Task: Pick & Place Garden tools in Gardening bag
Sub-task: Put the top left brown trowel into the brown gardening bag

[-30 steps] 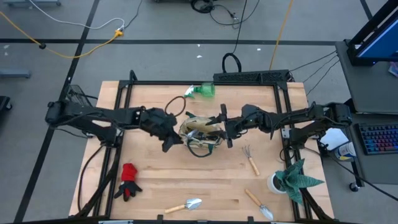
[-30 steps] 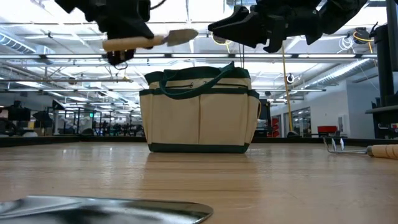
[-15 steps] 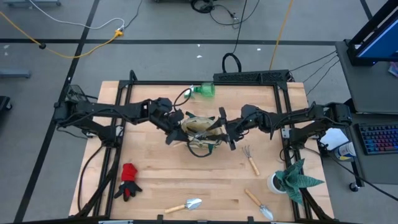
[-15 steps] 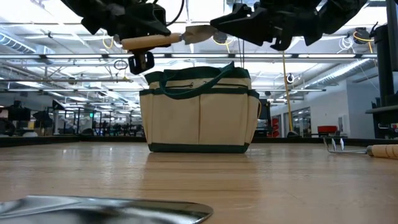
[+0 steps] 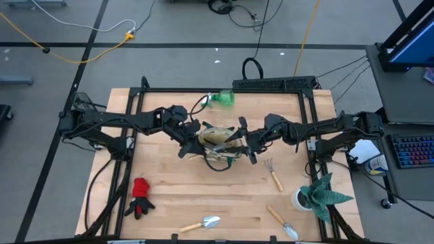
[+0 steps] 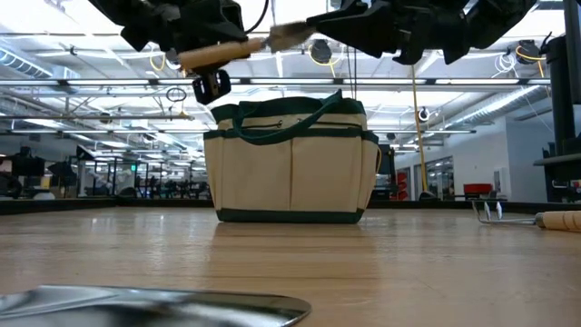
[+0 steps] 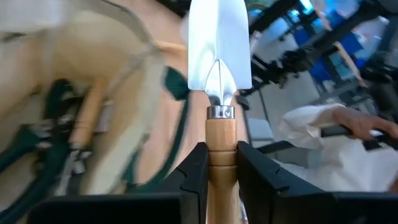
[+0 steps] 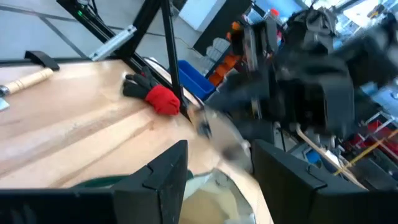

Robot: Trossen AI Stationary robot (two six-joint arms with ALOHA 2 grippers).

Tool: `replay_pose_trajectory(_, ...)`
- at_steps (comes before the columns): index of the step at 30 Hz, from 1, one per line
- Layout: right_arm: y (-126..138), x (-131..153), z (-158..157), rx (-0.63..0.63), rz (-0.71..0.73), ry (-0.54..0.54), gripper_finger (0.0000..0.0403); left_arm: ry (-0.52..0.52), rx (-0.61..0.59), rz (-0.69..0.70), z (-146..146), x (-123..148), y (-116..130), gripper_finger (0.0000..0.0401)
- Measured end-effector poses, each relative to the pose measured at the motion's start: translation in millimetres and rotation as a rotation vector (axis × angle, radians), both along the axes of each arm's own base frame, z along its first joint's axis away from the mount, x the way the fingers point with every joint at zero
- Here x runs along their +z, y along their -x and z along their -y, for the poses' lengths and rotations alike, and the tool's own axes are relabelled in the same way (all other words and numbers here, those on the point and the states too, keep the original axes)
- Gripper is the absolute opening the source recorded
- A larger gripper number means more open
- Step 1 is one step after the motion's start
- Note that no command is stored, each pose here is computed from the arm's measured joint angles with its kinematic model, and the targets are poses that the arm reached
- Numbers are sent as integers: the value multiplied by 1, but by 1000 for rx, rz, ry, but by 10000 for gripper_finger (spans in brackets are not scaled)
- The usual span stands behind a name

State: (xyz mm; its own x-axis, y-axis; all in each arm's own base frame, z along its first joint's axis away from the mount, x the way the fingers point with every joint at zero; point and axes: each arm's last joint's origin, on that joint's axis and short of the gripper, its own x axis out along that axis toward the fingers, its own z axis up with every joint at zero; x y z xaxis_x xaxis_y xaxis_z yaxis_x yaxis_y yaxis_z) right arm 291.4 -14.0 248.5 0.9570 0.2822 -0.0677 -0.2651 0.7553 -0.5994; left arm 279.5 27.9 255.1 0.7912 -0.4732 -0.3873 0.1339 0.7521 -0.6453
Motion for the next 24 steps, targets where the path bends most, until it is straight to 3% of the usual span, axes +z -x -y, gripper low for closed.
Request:
replay_pose_trajectory(18, 0, 3, 0, 3, 33, -2, 168, -39, -30, 81, -1, 5, -2, 65)
replay_pose_trajectory(24, 0, 5, -3, 90, 49, -28, 167, -60, -41, 97, -2, 6, -2, 65)
